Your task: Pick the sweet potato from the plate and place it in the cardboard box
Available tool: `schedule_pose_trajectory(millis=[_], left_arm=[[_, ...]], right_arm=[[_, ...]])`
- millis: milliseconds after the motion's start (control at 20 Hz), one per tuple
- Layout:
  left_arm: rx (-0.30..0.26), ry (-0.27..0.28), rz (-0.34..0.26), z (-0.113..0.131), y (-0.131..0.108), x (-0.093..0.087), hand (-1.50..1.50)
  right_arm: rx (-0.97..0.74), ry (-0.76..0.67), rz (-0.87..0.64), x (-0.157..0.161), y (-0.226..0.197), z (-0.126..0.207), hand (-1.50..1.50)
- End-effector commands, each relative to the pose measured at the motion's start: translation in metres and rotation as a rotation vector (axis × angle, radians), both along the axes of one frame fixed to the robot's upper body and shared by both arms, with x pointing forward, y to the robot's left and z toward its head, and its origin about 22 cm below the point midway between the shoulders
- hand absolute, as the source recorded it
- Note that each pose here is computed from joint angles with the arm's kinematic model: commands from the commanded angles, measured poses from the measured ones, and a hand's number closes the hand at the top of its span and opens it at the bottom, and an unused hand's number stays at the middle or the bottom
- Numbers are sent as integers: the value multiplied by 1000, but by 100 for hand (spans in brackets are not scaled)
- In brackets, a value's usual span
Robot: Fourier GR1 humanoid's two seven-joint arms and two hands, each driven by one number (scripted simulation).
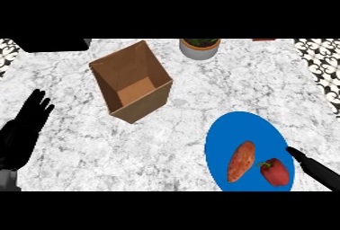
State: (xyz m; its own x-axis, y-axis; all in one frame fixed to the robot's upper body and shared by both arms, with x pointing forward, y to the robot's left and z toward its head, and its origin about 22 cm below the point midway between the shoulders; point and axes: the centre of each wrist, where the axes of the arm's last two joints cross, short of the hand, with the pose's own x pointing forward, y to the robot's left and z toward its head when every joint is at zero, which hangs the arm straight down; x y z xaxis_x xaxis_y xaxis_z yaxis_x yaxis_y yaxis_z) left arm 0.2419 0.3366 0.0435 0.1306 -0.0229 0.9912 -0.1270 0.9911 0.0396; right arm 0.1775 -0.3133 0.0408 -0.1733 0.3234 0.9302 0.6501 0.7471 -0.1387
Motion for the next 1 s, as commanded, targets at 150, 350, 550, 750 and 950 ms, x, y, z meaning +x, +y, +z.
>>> schedule_pose_trajectory(millis=[150, 350, 550, 750, 950], left_arm=[[-28, 14, -54, 7, -6, -2, 0], [-37, -15, -56, 18, -9, 0, 0], [-28, -19, -68, 13, -16, -1, 0], [-32, -16, -83, 13, -26, 4, 0], [-16, -26, -108, 14, -23, 5, 0]], right_arm=[[-264, -29, 44, -70, 40, 19, -150], [-382, 335, 102, -93, 25, 20, -150], [-487, 613, 85, -110, 14, 32, -150], [-535, 810, 95, -106, 21, 58, -150], [-510, 988, 124, -95, 40, 74, -150]])
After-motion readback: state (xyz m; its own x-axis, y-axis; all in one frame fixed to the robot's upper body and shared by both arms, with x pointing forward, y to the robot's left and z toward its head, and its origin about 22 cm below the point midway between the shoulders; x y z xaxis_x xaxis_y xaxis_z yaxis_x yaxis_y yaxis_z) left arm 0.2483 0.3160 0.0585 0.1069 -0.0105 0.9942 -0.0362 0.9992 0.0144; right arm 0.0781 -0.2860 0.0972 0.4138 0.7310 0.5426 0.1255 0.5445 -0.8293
